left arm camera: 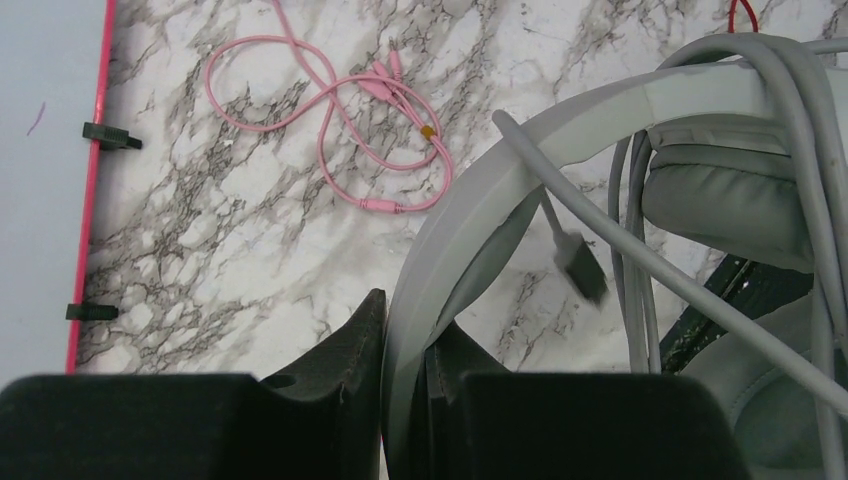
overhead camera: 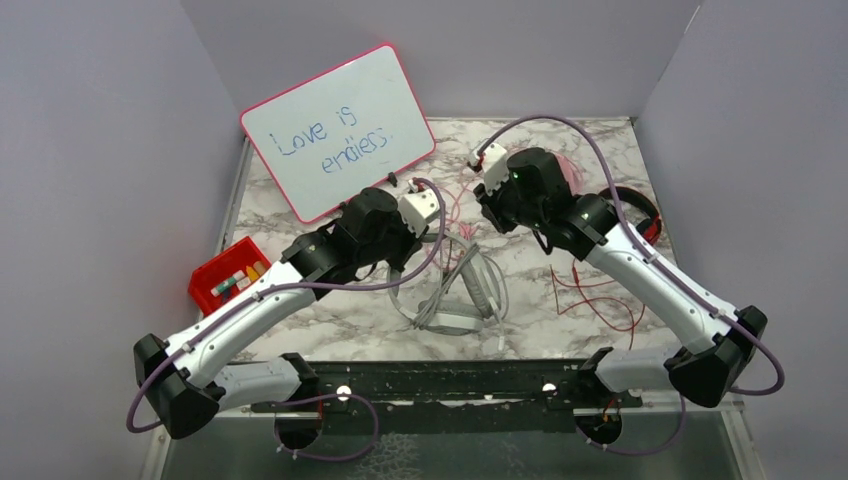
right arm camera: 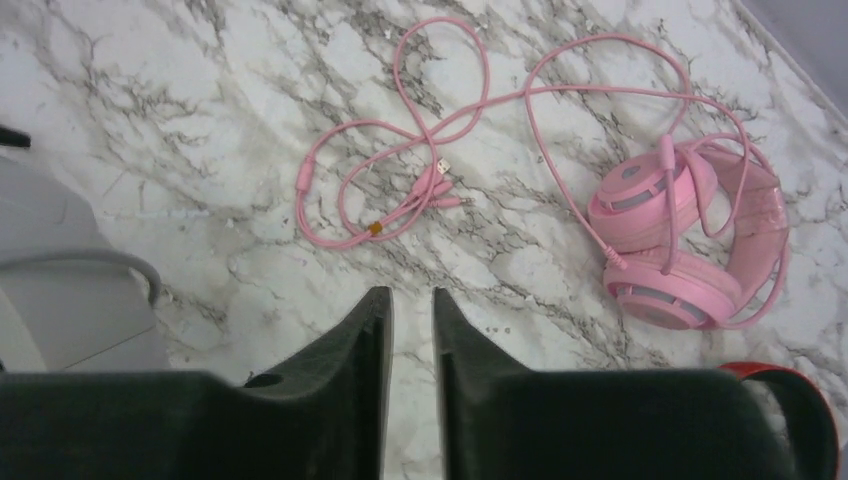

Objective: Wrap the headphones
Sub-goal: Wrap the headphones cable around the headphones.

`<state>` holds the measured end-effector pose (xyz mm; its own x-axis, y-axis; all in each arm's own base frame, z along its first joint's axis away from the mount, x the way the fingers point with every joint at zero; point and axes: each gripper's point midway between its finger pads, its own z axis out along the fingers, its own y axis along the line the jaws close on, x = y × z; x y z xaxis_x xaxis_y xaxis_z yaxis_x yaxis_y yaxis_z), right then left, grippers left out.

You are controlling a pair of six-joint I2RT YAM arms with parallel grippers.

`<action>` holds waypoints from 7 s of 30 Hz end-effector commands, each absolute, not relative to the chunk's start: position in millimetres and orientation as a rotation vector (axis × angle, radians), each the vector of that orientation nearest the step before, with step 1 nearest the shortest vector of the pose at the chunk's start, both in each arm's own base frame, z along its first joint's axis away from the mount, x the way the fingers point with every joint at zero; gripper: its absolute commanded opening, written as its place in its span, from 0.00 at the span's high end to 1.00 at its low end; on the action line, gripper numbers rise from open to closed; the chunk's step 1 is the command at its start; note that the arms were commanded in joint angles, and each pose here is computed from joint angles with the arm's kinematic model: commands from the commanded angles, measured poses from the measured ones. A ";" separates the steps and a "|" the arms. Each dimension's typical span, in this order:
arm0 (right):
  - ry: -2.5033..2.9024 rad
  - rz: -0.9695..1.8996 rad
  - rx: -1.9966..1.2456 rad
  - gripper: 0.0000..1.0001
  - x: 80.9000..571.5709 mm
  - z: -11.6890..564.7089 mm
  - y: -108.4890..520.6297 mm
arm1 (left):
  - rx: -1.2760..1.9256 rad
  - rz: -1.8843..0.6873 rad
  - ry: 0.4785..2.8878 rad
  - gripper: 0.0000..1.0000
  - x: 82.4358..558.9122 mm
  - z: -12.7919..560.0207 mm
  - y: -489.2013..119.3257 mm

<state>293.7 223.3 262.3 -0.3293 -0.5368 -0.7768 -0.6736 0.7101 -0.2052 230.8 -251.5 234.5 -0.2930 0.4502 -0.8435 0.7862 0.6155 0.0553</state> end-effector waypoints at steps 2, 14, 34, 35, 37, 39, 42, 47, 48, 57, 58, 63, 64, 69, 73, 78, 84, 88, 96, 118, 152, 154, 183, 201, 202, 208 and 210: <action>1.884 0.316 -0.648 0.58 326.2 285.6 217.5 | 0.920 -0.588 1.896 1.00 223.3 271.3 -261.4; 1.618 0.971 -0.845 0.08 298.4 247.1 237.7 | 0.960 -0.670 1.895 1.00 206.5 292.4 -263.6; 1.357 1.310 -1.147 0.16 221.6 279.2 253.8 | 1.003 -0.654 1.840 1.00 200.3 301.5 -256.5; 1.355 1.325 -1.158 0.17 220.7 277.5 256.5 | 1.006 -0.659 1.839 1.00 199.4 301.4 -256.8; 1.362 1.319 -1.157 0.18 226.3 273.1 262.1 | 1.012 -0.671 1.833 1.00 198.3 301.9 -258.5; 1.359 1.313 -1.149 0.18 232.7 272.7 267.0 | 1.016 -0.681 1.831 1.00 197.4 302.3 -259.7; 1.369 1.310 -1.141 0.19 242.4 268.6 275.6 | 1.011 -0.684 1.825 1.00 197.5 304.3 -260.0; 1.353 1.341 -1.167 0.28 242.8 264.0 292.8 | 1.004 -0.695 1.824 1.00 196.6 306.8 -260.8; 1.352 1.348 -1.168 0.31 242.5 263.3 295.6 | 1.003 -0.696 1.827 1.00 196.5 306.2 -260.8; 1.317 1.421 -1.174 0.58 232.4 261.6 301.6 | 0.986 -0.694 1.826 1.00 197.1 309.5 -259.7; 1.315 1.425 -1.174 0.58 231.6 262.1 302.0 | 0.987 -0.695 1.830 1.00 197.2 308.3 -259.9; 1.322 1.420 -1.165 0.81 228.8 267.0 300.2 | 0.963 -0.657 1.828 1.00 201.1 309.8 -254.4; 1.334 1.409 -1.147 0.86 229.9 268.6 299.4 | 0.948 -0.636 1.828 1.00 203.7 310.2 -251.7; 1.549 1.379 -1.001 0.99 239.2 262.9 293.7 | 0.776 -0.450 1.778 1.00 229.1 329.7 -223.3; 1.653 1.313 -0.892 0.99 247.5 259.7 282.1 | 0.691 -0.440 1.664 1.00 231.6 356.2 -213.1; 1.677 1.386 -0.828 0.99 246.1 268.3 283.7 | 0.713 -0.477 1.694 1.00 233.9 347.1 -225.7; 1.764 1.487 -0.740 0.99 253.5 270.3 291.4 | 0.652 -0.471 1.533 1.00 241.4 359.5 -224.4; 1.829 1.504 -0.647 0.99 264.6 280.2 294.7 | 0.784 -0.482 1.282 1.00 232.2 383.5 -239.6; 1.807 1.666 -0.636 0.99 270.7 306.4 308.7 | 0.958 -0.432 1.115 1.00 230.9 399.8 -260.2; 1.798 1.457 -0.610 0.99 319.1 288.6 318.3 | 1.055 -0.584 1.149 1.00 218.8 384.7 -286.0; 1.859 1.658 -0.206 0.99 277.9 335.3 290.1 | 0.982 -0.464 1.261 1.00 235.1 377.9 -264.5; 1.887 1.649 -0.173 0.99 282.5 331.2 290.6 | 0.996 -0.487 1.256 1.00 234.1 377.5 -269.9; 2.001 1.678 -0.258 0.99 256.0 308.1 289.8 | 1.006 -0.377 1.286 1.00 252.1 387.1 -266.3; 1.850 1.654 -0.649 0.61 230.3 326.4 287.1 | 1.041 -0.367 1.323 1.00 254.3 382.6 -268.3; 1.842 1.638 -0.672 0.58 231.0 323.1 286.3 | 1.046 -0.379 1.316 1.00 251.9 383.9 -269.2; 1.760 1.603 -0.795 0.41 229.2 319.0 282.8 | 1.058 -0.394 1.319 1.00 244.1 382.7 -265.0; 1.728 1.591 -0.834 0.37 227.1 322.0 279.8 | 1.048 -0.378 1.334 1.00 245.1 379.5 -261.1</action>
